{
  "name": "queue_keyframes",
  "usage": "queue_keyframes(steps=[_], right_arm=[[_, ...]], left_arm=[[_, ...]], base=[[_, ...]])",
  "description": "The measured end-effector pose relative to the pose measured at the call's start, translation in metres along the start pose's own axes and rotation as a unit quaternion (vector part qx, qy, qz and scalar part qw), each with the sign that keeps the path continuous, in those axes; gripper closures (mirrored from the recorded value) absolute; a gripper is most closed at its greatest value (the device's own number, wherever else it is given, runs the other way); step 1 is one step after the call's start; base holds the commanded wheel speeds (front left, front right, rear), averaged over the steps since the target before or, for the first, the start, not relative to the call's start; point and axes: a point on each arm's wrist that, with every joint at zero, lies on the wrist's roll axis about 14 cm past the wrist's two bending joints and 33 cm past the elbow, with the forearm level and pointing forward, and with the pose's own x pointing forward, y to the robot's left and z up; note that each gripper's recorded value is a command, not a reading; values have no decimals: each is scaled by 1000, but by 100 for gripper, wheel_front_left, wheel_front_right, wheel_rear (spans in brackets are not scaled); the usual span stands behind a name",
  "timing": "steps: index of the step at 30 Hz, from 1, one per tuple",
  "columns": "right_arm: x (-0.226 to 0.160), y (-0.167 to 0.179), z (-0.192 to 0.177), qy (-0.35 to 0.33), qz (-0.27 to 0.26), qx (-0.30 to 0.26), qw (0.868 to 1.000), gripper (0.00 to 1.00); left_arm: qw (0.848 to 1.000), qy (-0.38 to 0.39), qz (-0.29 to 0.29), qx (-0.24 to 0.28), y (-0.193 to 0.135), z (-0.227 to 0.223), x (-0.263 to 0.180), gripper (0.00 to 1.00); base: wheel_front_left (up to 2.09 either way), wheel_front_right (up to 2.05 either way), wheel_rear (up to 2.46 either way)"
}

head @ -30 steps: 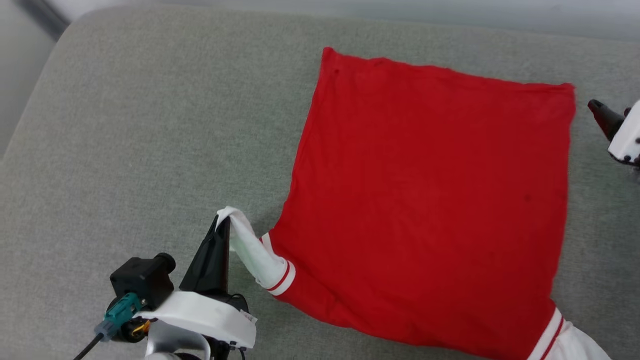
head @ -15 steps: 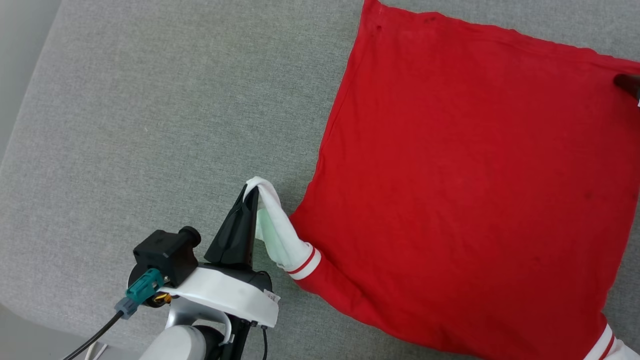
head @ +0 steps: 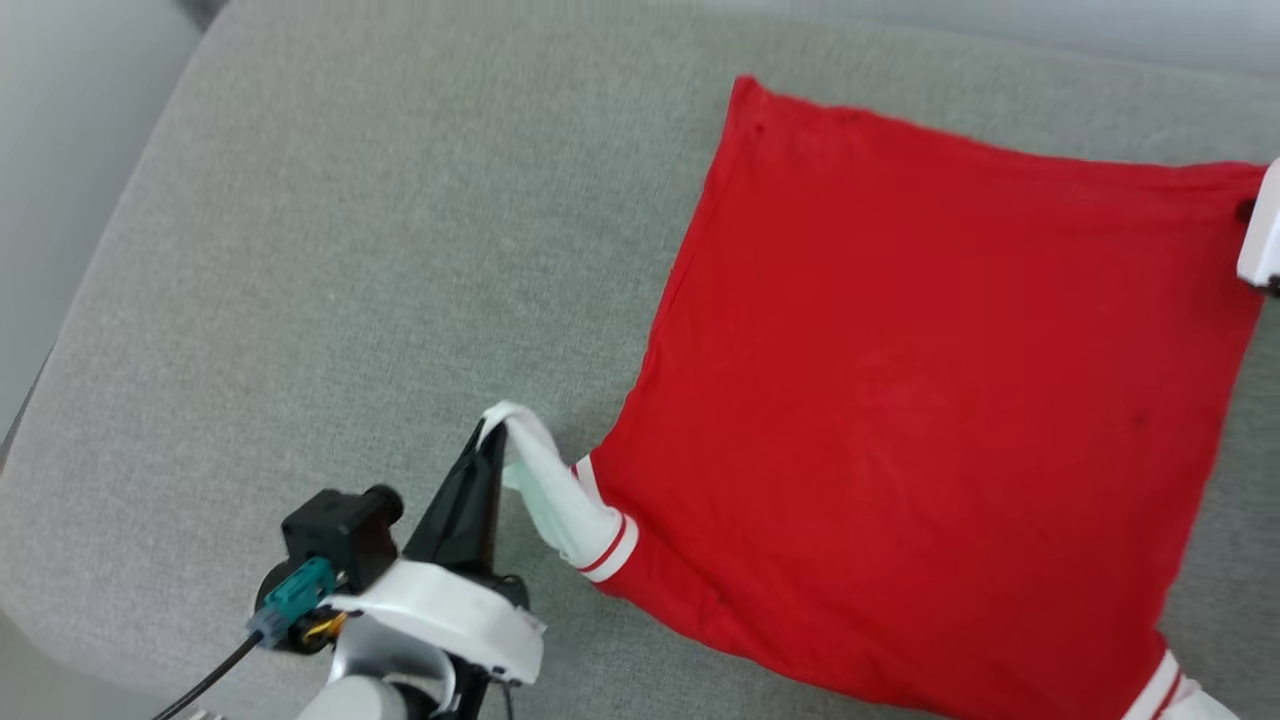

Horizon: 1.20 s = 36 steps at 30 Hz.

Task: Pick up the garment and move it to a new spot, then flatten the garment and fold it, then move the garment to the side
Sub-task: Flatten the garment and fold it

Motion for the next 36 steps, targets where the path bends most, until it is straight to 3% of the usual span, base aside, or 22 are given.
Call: queue_keyframes(steps=[6,11,16,20,27,28,29,34,36], right_arm=[[-51,-16,-5,-16,-18,-51,998,100],[-97,-48,-49,2,-35,-61,998,100],[-145,-86,-131,56,-60,-46,996,100],[-180,-98,-199,88,-59,7,994,100],[-217,-72,-320,172,-41,105,979,100],[-220,-66,-328,177,-36,115,977,59],[-220,-60,-329,170,-30,129,976,0],[-219,-62,-295,88,-36,140,985,0],[-217,-67,-260,14,-40,148,988,0]], left_arm=[[1000,12,3,19,9,-2,-23,100],[999,31,-3,38,11,-8,-37,100],[998,42,-9,44,9,-11,-47,100],[996,51,-25,62,4,-13,-53,100],[995,56,-43,69,-8,-14,-56,100],[995,58,-45,68,-9,-15,-57,100],[995,60,-46,67,-10,-15,-56,100],[994,63,-55,71,-16,-16,-53,100],[994,61,-59,70,-19,-14,-51,100]], base=[[0,0,0],[0,0,0],[0,0,0],[0,0,0],[0,0,0],[0,0,0],[0,0,0],[0,0,0],[0,0,0]])
